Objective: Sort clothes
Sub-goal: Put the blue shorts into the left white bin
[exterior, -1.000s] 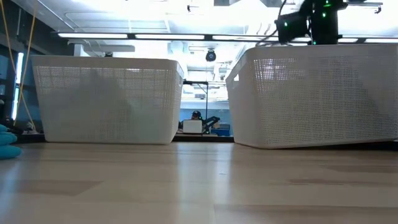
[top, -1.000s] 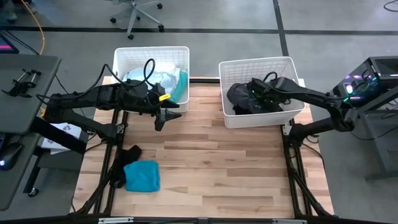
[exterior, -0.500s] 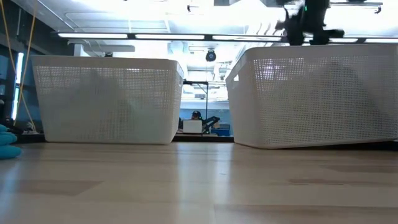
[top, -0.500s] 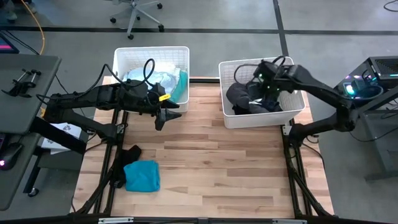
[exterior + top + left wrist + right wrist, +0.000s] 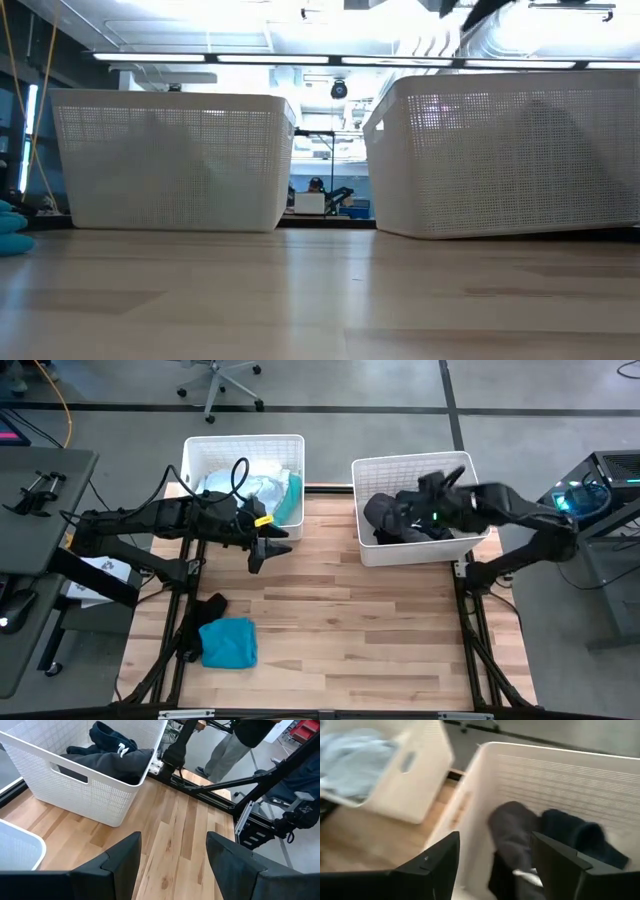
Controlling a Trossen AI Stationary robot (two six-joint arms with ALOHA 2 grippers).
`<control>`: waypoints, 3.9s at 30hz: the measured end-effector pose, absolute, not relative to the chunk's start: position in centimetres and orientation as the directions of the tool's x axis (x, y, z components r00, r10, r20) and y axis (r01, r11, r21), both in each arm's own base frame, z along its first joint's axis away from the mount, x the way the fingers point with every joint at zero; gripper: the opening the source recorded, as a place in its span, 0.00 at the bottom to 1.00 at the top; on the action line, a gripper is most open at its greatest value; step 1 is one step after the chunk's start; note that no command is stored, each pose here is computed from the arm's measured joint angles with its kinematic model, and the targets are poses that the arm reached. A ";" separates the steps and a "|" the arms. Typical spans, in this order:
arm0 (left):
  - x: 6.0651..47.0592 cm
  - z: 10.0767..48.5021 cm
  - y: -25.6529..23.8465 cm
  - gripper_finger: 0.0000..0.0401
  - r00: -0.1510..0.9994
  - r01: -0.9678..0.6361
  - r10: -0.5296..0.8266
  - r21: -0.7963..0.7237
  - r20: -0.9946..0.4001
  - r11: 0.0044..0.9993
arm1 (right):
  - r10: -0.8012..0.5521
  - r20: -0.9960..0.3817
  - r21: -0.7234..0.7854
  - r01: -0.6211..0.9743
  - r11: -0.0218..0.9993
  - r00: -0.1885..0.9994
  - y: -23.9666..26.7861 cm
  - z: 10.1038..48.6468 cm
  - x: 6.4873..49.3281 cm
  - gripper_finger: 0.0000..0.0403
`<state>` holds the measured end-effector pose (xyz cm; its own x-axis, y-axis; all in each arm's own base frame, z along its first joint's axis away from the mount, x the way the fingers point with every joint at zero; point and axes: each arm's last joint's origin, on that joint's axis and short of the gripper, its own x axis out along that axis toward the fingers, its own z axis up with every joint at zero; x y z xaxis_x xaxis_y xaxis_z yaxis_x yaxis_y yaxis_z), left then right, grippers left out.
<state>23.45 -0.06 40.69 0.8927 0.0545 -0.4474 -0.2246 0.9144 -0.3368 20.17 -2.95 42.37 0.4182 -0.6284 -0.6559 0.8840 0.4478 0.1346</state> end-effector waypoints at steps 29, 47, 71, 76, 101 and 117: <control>17.6 33.5 -6.9 0.53 0.218 -0.460 -0.125 -0.215 -0.968 0.862 | -0.294 -0.416 0.447 0.475 0.758 0.861 10.9 29.0 30.9 0.56; 18.0 15.7 -8.9 0.53 0.184 -0.589 -0.300 -0.350 -0.936 0.729 | -0.309 -0.356 0.468 0.455 0.758 0.882 9.7 29.7 31.8 0.56; 21.9 25.2 -10.2 0.01 0.336 -0.114 -0.160 -0.209 -0.928 0.971 | -0.208 -0.252 0.573 0.319 0.755 0.945 11.4 33.6 28.4 0.56; 21.9 32.0 -8.8 0.01 0.560 -0.136 -0.120 -0.234 -0.820 0.963 | -0.261 -0.192 0.556 0.324 0.766 0.946 11.9 35.3 26.5 0.56; 21.2 37.0 17.3 0.01 0.220 -0.604 0.536 0.318 -0.815 0.731 | -0.322 -0.178 0.661 0.356 0.661 0.930 12.5 35.3 25.9 0.56; 23.8 23.5 28.2 0.29 -0.075 -0.674 0.238 0.225 -0.968 0.704 | -0.407 -0.140 0.676 0.387 0.627 0.903 14.3 34.6 26.1 0.56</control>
